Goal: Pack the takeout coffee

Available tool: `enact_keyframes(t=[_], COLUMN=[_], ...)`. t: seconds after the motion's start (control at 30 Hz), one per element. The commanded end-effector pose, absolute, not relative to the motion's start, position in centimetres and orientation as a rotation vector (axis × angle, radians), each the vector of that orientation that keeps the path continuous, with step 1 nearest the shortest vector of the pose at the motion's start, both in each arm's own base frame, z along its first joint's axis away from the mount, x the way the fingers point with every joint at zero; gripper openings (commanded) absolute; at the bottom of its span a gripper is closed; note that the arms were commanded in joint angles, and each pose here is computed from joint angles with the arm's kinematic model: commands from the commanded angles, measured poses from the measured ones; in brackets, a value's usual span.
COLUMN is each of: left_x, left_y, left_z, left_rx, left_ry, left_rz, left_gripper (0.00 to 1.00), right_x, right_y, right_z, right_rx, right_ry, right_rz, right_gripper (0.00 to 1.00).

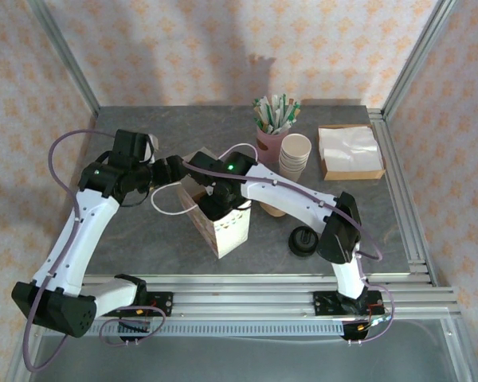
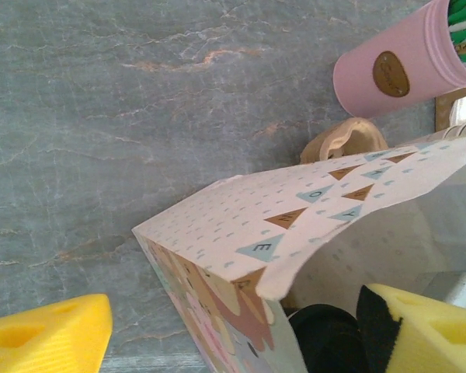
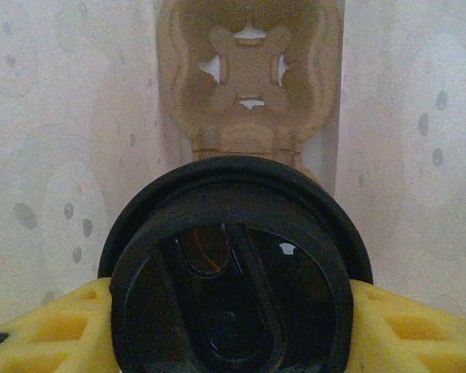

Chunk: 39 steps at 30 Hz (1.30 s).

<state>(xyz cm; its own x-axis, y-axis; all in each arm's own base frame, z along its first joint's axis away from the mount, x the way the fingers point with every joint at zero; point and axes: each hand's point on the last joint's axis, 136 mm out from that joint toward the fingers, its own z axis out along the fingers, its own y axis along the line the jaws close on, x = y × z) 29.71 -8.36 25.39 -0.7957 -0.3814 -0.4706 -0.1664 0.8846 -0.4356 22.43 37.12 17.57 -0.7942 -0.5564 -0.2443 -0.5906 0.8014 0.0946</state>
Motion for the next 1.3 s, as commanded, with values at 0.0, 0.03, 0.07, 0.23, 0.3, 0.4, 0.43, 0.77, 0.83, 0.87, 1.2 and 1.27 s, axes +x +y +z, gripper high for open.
enact_keyframes(t=[0.0,0.03,0.07,0.23,0.3,0.4,0.43,0.77,0.83,0.87,1.2,1.27], left_x=[29.9,29.9,29.9,29.8,29.8,29.7,29.7,29.8,29.8,29.8,29.7,29.7], left_y=[-7.9,-7.8,-7.7,-7.7,-7.7,-7.6,-7.7,-7.8,-7.8,-7.8,-7.9,-7.9], left_z=[26.2,26.0,25.9,25.4,25.2,24.8,24.7,24.3,24.3,24.3,24.1,24.0], left_rx=[-0.364,-0.365,-0.368,-0.362,-0.358,-0.356,-0.354,-0.347,-0.345,-0.346,-0.341,-0.344], left_ry=[2.465,2.469,2.475,2.49,2.497,2.514,2.517,2.535,2.535,2.535,2.546,2.549], left_rz=[-0.455,-0.443,-0.437,-0.423,-0.41,-0.396,-0.396,-0.383,-0.378,-0.375,-0.369,-0.366], left_gripper=[0.79,0.78,0.77,0.71,0.69,0.68,0.67,0.62,0.61,0.6,0.6,0.6], right_x=[22.2,22.1,22.1,21.8,21.7,21.6,21.6,21.1,21.0,20.9,20.1,20.0], right_y=[36.7,36.6,36.6,36.6,36.7,36.7,36.7,36.1,36.0,36.0,35.6,35.4], right_z=[17.5,17.3,17.1,16.4,16.1,15.7,15.5,13.9,13.4,13.2,11.3,11.0], right_rx=[-0.897,-0.898,-0.898,-0.908,-0.912,-0.918,-0.917,-0.94,-0.941,-0.944,-0.963,-0.968], right_ry=[2.775,2.777,2.778,2.787,2.791,2.797,2.801,2.845,2.856,2.858,2.902,2.91], right_rz=[0.212,0.204,0.201,0.206,0.207,0.207,0.202,0.164,0.152,0.15,0.136,0.132], right_gripper=[0.49,0.49,0.49,0.49,0.49,0.49,0.49,0.49,0.49,0.49,0.49,0.49])
